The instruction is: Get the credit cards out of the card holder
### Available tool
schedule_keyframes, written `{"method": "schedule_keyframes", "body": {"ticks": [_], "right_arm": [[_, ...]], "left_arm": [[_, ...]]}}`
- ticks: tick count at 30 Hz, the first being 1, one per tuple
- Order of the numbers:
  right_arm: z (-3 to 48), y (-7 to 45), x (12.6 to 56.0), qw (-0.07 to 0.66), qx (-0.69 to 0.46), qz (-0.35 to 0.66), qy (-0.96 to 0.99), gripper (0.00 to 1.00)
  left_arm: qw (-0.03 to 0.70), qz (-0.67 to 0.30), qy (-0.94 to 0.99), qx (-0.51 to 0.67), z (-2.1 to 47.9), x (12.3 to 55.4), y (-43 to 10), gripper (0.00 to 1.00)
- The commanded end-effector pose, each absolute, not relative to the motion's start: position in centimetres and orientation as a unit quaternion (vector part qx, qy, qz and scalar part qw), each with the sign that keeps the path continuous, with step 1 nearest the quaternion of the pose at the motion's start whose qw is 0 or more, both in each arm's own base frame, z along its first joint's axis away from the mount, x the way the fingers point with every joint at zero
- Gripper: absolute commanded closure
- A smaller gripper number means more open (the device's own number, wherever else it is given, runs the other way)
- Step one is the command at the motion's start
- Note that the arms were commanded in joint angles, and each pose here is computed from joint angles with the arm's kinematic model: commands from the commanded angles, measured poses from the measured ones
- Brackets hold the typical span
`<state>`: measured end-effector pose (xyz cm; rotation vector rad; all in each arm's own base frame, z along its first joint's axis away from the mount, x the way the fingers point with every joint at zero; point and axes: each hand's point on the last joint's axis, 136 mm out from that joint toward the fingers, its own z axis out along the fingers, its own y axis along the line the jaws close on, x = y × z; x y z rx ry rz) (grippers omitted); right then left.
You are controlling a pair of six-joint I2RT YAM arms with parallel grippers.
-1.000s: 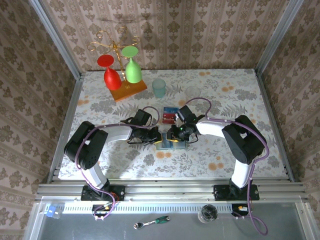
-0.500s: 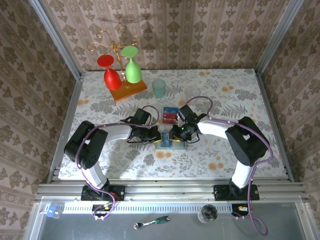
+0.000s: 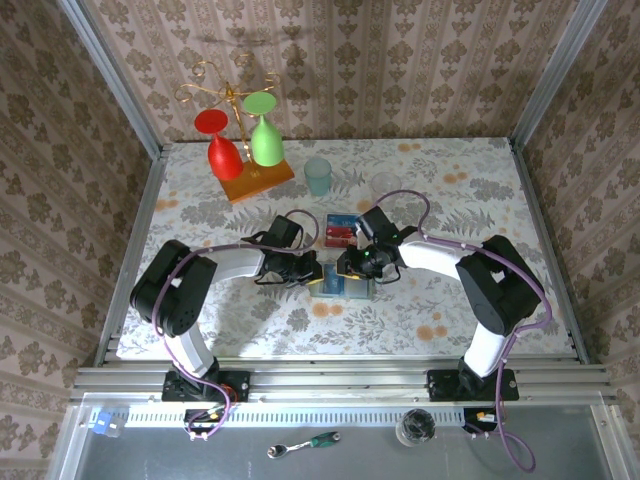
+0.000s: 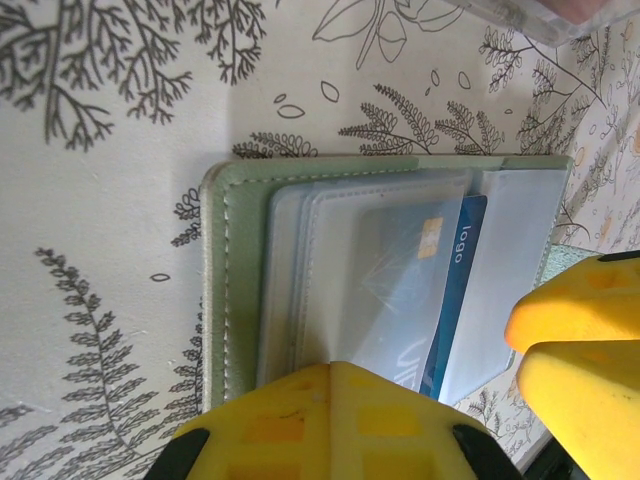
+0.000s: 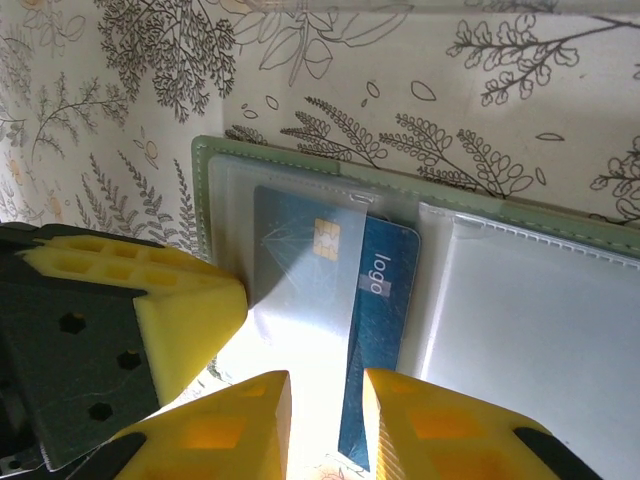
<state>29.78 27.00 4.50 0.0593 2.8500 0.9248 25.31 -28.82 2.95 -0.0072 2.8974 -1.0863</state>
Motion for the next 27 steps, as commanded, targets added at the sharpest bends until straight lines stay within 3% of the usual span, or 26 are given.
{"method": "schedule_keyframes", "body": {"ticks": [1,15,27], "right_arm": [[3.4,26.7,29.3,0.056,0.029,0.309,0.949,0.72],[1.8,26.9,29.0,0.036,0.041,0.320,0.946,0.72],[3.9,27.6,29.7,0.052,0.061,0.378,0.922,0.78]], "left_arm": [[0.004,-0.336,0.942,0.004,1.8,24.7,-28.5,1.00],[-0.006,-0.321,0.947,0.000,1.4,24.3,-28.1,1.00],[-0.012,-0.317,0.948,-0.001,1.0,24.0,-27.9,1.00]]}}
